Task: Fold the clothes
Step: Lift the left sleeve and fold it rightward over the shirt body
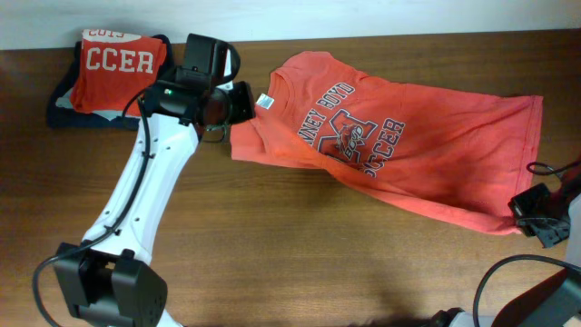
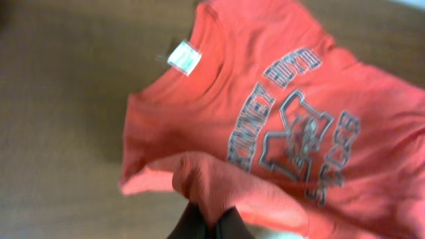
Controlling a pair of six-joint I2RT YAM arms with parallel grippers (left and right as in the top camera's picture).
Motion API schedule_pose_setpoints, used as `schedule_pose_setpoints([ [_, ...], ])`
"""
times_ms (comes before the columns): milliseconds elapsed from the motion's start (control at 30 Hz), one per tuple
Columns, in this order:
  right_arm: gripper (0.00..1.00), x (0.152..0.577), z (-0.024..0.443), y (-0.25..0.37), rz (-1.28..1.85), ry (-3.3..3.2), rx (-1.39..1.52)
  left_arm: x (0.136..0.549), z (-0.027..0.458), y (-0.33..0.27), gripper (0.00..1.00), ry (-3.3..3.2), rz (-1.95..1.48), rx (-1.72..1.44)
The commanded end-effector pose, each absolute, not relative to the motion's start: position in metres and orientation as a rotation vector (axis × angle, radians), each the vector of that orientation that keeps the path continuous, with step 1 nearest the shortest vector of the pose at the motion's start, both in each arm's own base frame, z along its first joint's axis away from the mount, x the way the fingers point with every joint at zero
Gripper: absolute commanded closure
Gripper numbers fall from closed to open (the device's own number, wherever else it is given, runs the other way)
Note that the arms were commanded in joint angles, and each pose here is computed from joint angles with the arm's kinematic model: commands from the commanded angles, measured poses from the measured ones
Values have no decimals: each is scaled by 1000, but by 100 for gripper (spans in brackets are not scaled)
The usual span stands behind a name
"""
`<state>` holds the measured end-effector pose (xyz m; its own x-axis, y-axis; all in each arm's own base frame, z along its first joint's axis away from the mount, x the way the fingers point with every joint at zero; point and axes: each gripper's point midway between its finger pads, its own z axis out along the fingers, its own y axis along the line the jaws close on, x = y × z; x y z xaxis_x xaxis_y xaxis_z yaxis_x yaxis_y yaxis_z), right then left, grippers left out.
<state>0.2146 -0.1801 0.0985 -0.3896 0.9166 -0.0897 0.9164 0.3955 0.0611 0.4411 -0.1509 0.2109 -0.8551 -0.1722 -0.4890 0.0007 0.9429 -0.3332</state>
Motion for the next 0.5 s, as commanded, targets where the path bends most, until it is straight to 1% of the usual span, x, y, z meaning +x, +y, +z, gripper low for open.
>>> schedule_pose_setpoints([
  [0, 96, 221, 104, -189, -45, 2513, 1629, 450, 229, -170, 99, 2478, -443, -31],
  [100, 96, 227, 106, -194, -51, 2489, 1605, 456, 238, -183, 99, 2415, -397, 24],
  [233, 96, 234, 108, -200, -58, 2459, 1582, 459, 234, -186, 99, 2397, -301, 22],
  [467, 96, 248, 114, -212, -72, 2402, 1538, 469, 202, -190, 99, 2445, -245, 26],
])
